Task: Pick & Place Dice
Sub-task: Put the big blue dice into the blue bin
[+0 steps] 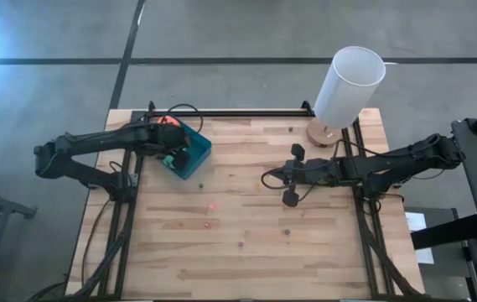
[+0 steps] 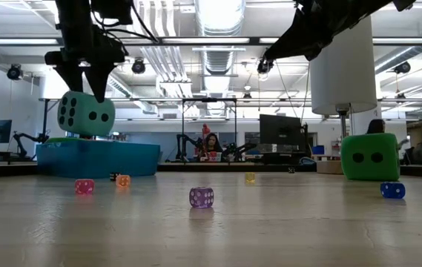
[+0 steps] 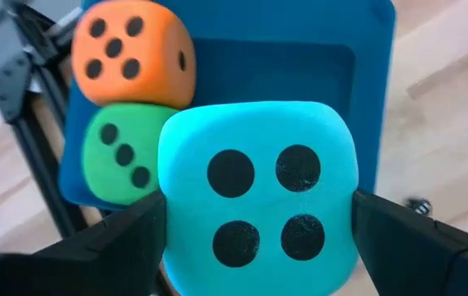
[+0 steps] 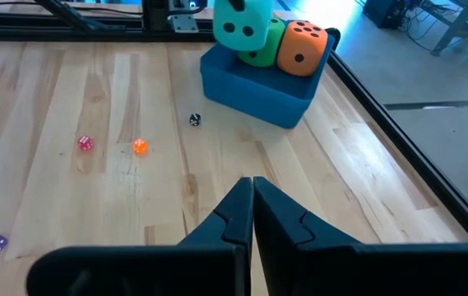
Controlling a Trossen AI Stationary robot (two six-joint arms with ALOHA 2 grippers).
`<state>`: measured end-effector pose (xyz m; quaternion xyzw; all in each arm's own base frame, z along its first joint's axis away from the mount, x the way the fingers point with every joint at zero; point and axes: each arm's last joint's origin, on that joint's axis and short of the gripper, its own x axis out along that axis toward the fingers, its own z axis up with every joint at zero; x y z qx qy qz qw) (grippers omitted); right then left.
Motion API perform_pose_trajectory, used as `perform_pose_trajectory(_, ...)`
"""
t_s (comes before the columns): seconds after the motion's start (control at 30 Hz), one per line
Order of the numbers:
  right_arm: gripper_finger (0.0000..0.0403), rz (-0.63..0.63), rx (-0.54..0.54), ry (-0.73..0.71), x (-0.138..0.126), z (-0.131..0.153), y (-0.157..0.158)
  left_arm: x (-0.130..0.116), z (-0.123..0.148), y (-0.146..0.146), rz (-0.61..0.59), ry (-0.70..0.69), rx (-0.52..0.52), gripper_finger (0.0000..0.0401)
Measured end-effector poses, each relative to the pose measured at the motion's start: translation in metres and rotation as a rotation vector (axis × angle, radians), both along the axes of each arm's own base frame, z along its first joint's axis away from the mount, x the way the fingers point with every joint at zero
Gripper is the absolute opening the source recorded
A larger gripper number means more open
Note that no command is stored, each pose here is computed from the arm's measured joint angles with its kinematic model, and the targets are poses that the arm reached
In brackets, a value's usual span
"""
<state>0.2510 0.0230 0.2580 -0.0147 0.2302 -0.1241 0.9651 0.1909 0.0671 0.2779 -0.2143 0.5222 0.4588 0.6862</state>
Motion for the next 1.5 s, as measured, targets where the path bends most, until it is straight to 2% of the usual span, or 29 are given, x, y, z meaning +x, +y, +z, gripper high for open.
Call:
perform_pose_trajectory(0.3, 0.0008, 0.0, 0.0, 0.0, 0.0, 0.0, 0.0, 0.007, -0.001, 0.003, -0.034, -0.041, 0.051, 0.0345)
perform_pose_trajectory(0.53, 0.0008, 0.0, 0.001, 0.0, 0.0, 0.0, 0.0, 0.0, -0.031, 0.007, -0.028, 0.021, 0.043, 0.0345)
perform_pose_trajectory(0.73, 0.0008, 0.0, 0.001, 0.0, 0.0, 0.0, 0.0, -0.001, -0.045, 0.012, -0.01, 0.007, 0.049, 0.0348)
perform_pose_trajectory(1.5, 0.0008, -0.001, 0.002, -0.001, 0.0, 0.0, 0.0, -0.004, -0.05, 0.012, -0.002, 0.023, 0.042, 0.0349)
